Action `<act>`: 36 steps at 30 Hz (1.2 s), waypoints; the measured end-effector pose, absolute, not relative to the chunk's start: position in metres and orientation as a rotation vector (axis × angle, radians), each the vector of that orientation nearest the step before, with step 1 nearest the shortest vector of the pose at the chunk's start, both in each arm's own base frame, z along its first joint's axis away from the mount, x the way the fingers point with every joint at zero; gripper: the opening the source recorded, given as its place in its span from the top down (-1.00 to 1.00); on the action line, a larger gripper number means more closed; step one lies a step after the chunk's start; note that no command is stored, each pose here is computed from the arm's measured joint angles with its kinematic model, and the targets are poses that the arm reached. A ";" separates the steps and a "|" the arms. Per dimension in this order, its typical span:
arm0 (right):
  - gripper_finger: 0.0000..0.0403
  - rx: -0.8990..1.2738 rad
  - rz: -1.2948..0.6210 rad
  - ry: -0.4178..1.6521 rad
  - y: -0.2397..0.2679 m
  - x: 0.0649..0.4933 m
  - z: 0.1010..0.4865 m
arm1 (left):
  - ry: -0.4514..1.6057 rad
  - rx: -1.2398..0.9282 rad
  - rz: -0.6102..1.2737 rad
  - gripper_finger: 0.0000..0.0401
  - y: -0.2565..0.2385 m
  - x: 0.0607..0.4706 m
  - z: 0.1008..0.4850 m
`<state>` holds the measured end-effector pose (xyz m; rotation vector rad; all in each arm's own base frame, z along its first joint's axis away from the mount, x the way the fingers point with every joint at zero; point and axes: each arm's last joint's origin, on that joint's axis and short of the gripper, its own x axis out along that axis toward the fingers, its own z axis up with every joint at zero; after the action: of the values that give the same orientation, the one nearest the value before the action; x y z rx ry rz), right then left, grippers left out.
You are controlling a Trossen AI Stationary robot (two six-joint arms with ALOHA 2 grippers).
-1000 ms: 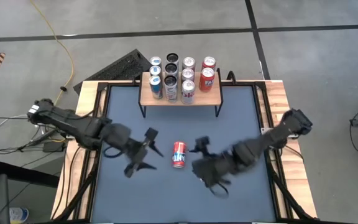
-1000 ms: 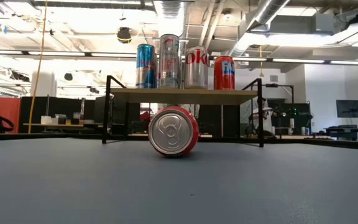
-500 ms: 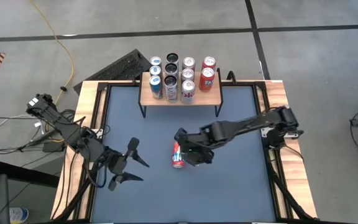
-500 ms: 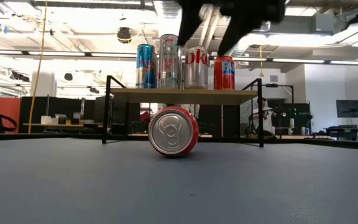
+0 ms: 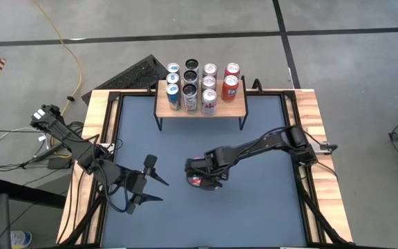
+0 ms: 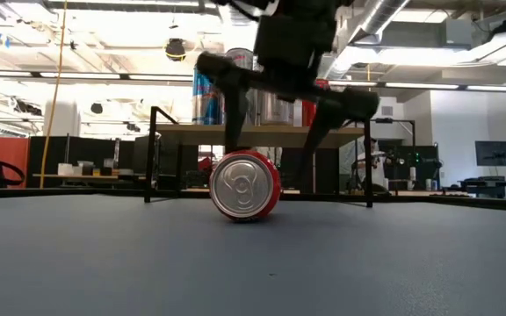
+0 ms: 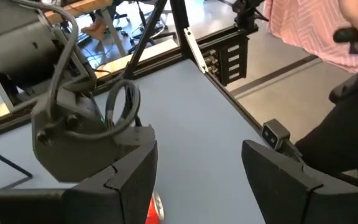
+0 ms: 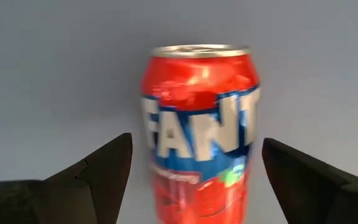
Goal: Place canned beverage on shelf
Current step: Put the orange soda can on the shelf aligned with the other orange soda can
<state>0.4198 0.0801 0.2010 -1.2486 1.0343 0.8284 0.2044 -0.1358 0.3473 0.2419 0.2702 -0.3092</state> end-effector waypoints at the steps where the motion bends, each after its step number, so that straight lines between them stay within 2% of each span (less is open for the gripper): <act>1: -0.68 -1.259 0.830 1.023 0.080 0.422 0.198 | 0.271 0.235 -0.311 -0.12 -0.137 0.204 0.347; 5: -0.68 -1.301 0.818 0.956 0.077 0.429 0.200 | 0.277 0.218 -0.312 -0.12 -0.139 0.205 0.346; 10: -0.68 -1.297 0.895 0.897 0.069 0.431 0.199 | 0.285 0.214 -0.309 -0.12 -0.141 0.205 0.345; 20: -0.68 -1.265 0.901 0.866 0.068 0.454 0.150 | 0.317 0.223 -0.292 -0.12 -0.141 0.206 0.340; 26: -0.63 -1.265 0.821 0.987 0.075 0.453 0.136 | 0.340 0.205 -0.275 -0.12 -0.142 0.205 0.337; 32: -0.42 -1.060 0.641 1.004 0.081 0.449 0.158 | 0.339 0.223 -0.270 -0.12 -0.142 0.205 0.337; 36: -0.38 -0.739 0.575 0.964 0.075 0.443 0.188 | 0.336 0.236 -0.271 -0.12 -0.142 0.205 0.337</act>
<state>0.4431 0.0751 0.1880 -0.7387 0.9639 0.5746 0.2055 -0.1423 0.3373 0.2365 0.3361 -0.2708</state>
